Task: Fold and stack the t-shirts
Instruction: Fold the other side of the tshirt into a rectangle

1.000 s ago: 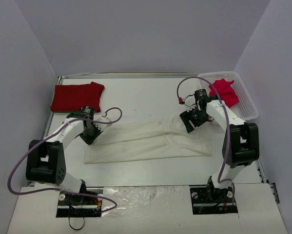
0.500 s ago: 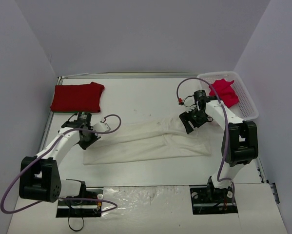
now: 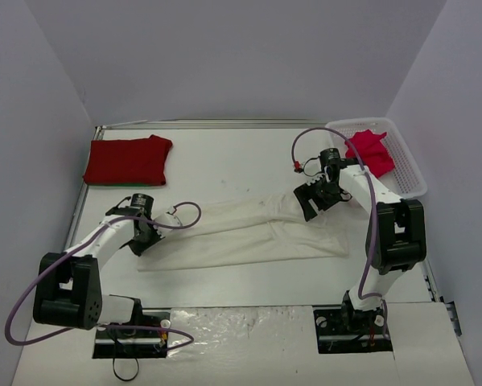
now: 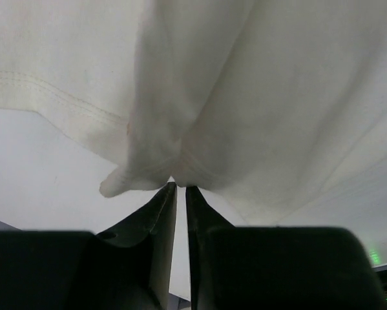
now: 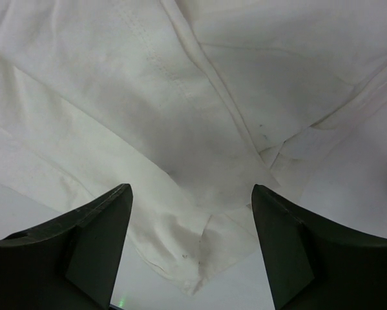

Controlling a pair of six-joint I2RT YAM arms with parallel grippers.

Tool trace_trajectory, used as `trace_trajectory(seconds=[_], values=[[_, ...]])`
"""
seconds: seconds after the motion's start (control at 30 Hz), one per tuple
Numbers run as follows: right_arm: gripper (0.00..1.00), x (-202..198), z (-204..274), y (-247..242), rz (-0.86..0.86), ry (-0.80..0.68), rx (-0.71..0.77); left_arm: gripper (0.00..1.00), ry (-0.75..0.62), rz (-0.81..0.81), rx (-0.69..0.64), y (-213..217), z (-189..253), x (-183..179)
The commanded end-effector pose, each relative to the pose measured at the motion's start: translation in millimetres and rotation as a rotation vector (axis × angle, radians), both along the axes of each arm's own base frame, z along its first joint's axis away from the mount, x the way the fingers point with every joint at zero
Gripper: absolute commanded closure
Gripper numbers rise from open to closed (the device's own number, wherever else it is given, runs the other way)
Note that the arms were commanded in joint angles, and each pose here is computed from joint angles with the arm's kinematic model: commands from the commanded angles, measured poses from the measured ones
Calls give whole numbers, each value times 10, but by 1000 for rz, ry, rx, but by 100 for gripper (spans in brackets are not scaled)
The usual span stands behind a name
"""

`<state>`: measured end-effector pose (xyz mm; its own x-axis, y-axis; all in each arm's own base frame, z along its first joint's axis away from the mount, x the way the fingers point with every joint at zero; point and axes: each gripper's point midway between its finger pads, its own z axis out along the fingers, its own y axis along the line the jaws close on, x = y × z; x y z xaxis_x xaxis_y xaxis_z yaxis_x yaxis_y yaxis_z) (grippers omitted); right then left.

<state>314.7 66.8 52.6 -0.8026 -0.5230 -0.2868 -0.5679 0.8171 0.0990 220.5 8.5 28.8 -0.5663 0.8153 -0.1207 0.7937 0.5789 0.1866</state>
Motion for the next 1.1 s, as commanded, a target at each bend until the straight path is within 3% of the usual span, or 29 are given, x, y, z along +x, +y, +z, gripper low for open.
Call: trace_trajectory(seconds=[0.0, 0.2, 0.47, 0.63, 0.8, 0.9, 1.0, 1.03, 1.07], values=[[29, 155, 236, 86, -4, -52, 36, 89, -88, 59, -29, -11, 226, 201], [29, 609, 293, 37, -47, -109, -12, 80, -103, 238, -272, -217, 551, 443], [31, 1063, 36, -71, -69, -97, -78, 79, -70, 299, -286, -195, 614, 525], [32, 1129, -90, -112, -67, -80, -102, 79, -61, 312, -269, -165, 548, 500], [39, 1110, -102, -120, -60, -74, -92, 79, -29, 329, -290, -210, 480, 500], [55, 1091, -42, -116, -46, -86, -87, 79, -22, 332, -304, -236, 454, 521], [77, 1098, -17, -137, -47, -94, -95, 79, -17, 338, -311, -250, 438, 535], [91, 1104, -10, -143, -48, -97, -94, 79, -19, 340, -315, -256, 444, 547], [98, 1096, -15, -147, -47, -94, -97, 79, -17, 341, -318, -262, 441, 546]])
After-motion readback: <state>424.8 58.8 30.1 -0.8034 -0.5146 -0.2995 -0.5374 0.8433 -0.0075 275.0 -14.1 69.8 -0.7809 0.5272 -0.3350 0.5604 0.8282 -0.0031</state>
